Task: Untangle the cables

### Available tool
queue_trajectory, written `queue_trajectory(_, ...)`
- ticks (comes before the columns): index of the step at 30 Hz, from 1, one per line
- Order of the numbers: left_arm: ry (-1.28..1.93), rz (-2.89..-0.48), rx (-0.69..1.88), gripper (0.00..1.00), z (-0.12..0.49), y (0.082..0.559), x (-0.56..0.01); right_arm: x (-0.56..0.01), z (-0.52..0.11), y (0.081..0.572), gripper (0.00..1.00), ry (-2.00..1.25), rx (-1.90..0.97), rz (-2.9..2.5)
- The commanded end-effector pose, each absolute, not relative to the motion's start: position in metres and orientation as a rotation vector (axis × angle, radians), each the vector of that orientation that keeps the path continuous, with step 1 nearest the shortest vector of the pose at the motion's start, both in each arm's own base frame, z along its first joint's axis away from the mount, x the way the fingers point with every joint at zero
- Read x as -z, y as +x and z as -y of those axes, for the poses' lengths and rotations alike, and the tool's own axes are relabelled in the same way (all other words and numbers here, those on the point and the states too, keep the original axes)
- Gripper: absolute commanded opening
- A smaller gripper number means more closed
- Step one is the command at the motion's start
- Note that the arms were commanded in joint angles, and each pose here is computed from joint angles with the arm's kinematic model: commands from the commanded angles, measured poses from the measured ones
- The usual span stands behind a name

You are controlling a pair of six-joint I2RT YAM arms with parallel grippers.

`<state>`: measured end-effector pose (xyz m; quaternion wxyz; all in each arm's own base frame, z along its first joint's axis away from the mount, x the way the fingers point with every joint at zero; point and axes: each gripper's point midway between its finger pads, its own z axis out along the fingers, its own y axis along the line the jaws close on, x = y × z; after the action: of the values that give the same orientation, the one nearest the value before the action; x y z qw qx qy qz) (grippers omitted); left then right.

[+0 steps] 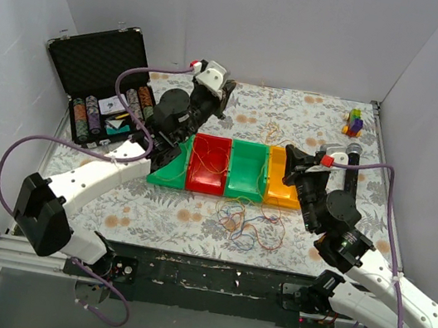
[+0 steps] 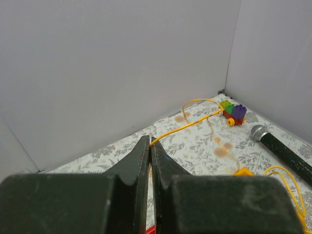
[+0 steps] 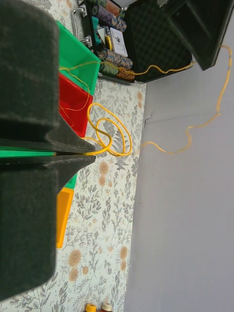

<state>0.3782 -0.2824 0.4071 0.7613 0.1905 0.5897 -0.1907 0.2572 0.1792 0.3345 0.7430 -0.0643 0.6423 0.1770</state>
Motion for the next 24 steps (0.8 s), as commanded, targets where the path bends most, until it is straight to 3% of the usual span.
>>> queue_trajectory(1, 0.343, -1.267, 0.465, 0.00, 0.281, 0.377, -0.425, -0.349, -0.173, 0.257, 0.01, -0.092, -0.398, -1.366)
queue_trajectory(24, 0.428, -1.053, 0.481, 0.00, 0.269, 0.335, -0.525, -0.347, -0.173, 0.256, 0.01, -0.087, -0.410, -1.369)
